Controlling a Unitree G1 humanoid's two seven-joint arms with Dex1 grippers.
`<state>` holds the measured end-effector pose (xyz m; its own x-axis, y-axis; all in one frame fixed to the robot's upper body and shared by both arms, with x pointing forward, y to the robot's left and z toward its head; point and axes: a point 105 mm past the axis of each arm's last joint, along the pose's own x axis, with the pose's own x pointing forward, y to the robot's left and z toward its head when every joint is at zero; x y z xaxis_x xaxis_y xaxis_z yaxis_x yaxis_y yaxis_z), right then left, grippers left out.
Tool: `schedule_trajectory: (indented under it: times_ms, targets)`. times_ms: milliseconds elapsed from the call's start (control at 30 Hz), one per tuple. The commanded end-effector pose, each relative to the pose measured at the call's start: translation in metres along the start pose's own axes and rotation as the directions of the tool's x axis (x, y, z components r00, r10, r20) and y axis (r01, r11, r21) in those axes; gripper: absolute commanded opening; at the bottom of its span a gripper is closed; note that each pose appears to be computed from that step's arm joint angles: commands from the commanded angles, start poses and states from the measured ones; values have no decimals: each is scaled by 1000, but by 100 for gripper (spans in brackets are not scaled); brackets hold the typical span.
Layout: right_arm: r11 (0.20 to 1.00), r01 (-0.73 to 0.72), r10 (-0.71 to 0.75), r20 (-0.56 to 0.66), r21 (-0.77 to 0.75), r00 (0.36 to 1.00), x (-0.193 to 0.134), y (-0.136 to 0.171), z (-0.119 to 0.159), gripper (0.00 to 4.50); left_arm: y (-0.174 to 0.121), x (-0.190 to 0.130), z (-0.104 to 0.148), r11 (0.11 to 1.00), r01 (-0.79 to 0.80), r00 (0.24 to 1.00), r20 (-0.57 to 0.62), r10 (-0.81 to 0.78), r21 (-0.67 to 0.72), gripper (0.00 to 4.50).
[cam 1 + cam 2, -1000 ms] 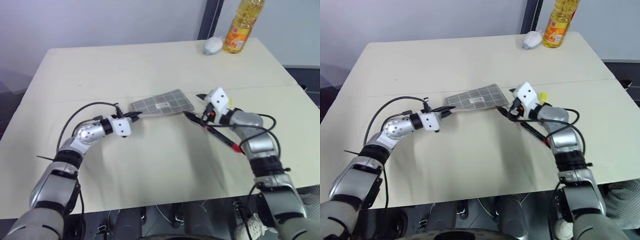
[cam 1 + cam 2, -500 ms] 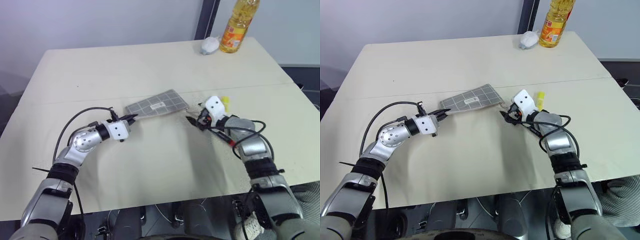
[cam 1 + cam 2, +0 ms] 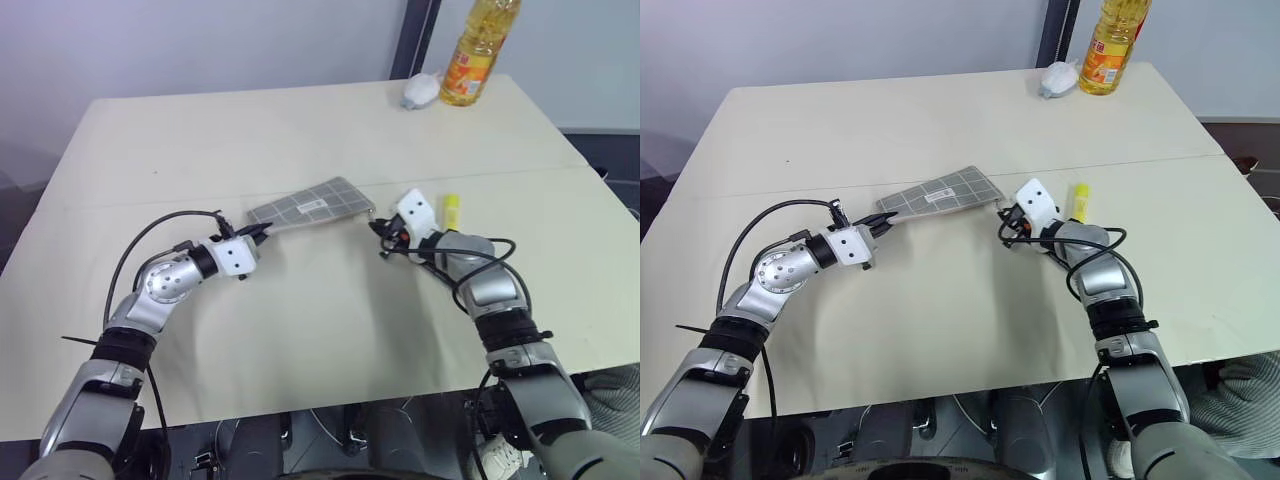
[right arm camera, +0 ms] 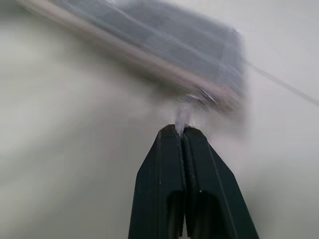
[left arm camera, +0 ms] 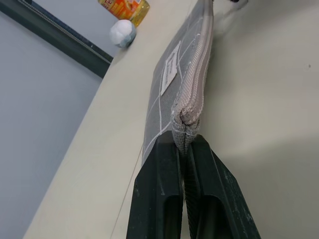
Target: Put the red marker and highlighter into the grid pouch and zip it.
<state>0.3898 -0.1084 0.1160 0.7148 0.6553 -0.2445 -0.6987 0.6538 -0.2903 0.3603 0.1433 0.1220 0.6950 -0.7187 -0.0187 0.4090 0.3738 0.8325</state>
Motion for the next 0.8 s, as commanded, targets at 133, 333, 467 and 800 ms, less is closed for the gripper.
schedule_trajectory:
  times_ms: [133, 333, 467, 800]
  targets:
    - [975, -148, 166, 101, -166, 981, 17, 44, 44, 5, 0, 11, 15, 1000, -7, 999, 52, 7, 14, 0]
    - [915, -294, 340, 137, -276, 930, 25, 87, 60, 5, 2, 19, 19, 1000, -14, 998, 65, 13, 12, 0]
    - [888, -352, 412, 172, -295, 895, 32, 108, 75, 5, 0, 23, 22, 1000, -8, 997, 74, 8, 11, 0]
    - [901, -343, 394, 167, -265, 904, 26, 96, 67, 29, -2, 25, 24, 1000, -22, 997, 75, 21, 10, 0]
